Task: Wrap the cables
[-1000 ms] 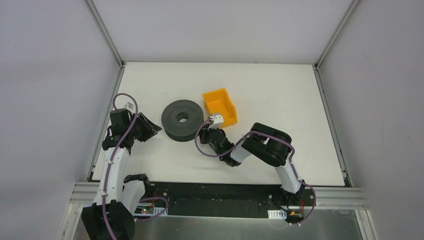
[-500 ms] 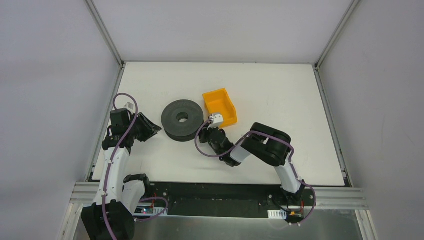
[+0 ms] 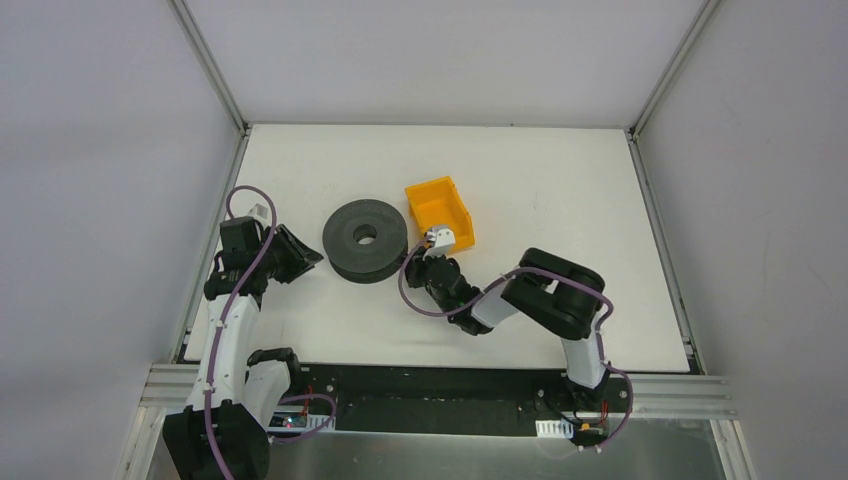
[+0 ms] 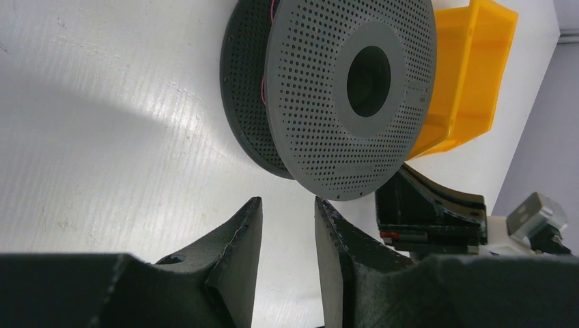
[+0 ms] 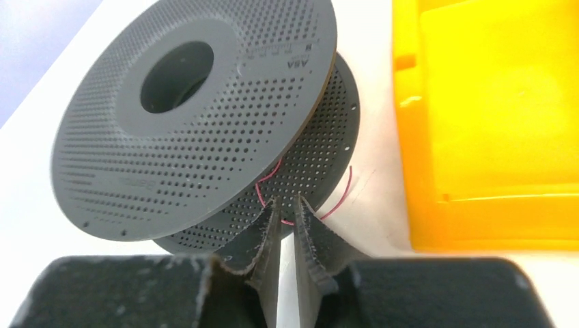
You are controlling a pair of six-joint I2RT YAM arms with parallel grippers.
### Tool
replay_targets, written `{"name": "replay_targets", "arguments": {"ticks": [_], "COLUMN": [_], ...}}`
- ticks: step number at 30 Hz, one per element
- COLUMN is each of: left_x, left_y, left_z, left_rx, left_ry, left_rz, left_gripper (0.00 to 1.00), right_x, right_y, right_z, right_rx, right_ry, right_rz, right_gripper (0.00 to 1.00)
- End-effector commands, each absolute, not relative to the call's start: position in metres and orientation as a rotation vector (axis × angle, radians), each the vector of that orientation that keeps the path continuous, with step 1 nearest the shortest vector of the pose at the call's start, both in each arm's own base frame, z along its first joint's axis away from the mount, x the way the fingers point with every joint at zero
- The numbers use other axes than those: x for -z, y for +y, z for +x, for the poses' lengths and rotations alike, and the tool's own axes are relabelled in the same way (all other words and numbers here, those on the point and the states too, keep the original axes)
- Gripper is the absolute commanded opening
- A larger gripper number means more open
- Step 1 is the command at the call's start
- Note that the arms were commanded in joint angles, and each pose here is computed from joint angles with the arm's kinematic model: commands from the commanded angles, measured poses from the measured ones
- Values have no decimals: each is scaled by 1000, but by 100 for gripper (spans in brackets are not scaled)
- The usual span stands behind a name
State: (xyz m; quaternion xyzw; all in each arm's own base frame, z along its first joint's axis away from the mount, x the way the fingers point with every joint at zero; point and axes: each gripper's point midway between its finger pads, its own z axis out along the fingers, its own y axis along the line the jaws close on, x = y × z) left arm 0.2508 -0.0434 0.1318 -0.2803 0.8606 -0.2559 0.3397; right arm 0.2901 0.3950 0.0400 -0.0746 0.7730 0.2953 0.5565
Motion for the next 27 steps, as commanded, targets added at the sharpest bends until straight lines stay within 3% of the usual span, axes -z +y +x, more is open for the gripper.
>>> {"name": "replay_targets", "arguments": {"ticks": [1, 11, 13, 15, 17, 18, 21, 23, 27], "left_x": [-153, -180, -190, -202, -216, -225, -253, -268, -290], "left_y": [-41, -73, -84, -97, -109, -115, -128, -128, -126], "left_z": [255, 245, 240, 231, 222, 215, 197, 189, 177], "left_rx": [649, 723, 734, 740, 753, 772, 831, 843, 842], "left_ry": [2215, 2189, 2162, 2112, 2058, 2024, 1923, 1867, 1785], "left_rz": [-638, -278, -193, -88, 14, 69, 176, 184, 162], "left_gripper": [33, 39, 40, 43, 49, 52, 75, 98, 99], "right_x": [-85, -119, -130, -144, -165, -177, -207, -219, -243], "right_y": [382, 329, 318, 304, 291, 282, 254, 237, 203], "right_z": [287, 252, 241, 227, 215, 208, 194, 190, 183], "right_rx": [-725, -614, -617, -619, -632, -632, -640, -615, -564], "right_ry": [1772, 1923, 1957, 2005, 2042, 2058, 2072, 2069, 2068], "right_rz": [-104, -212, -222, -240, -239, -229, -188, -156, -80], "right_gripper": [16, 34, 43, 64, 98, 99, 99, 99, 99]}}
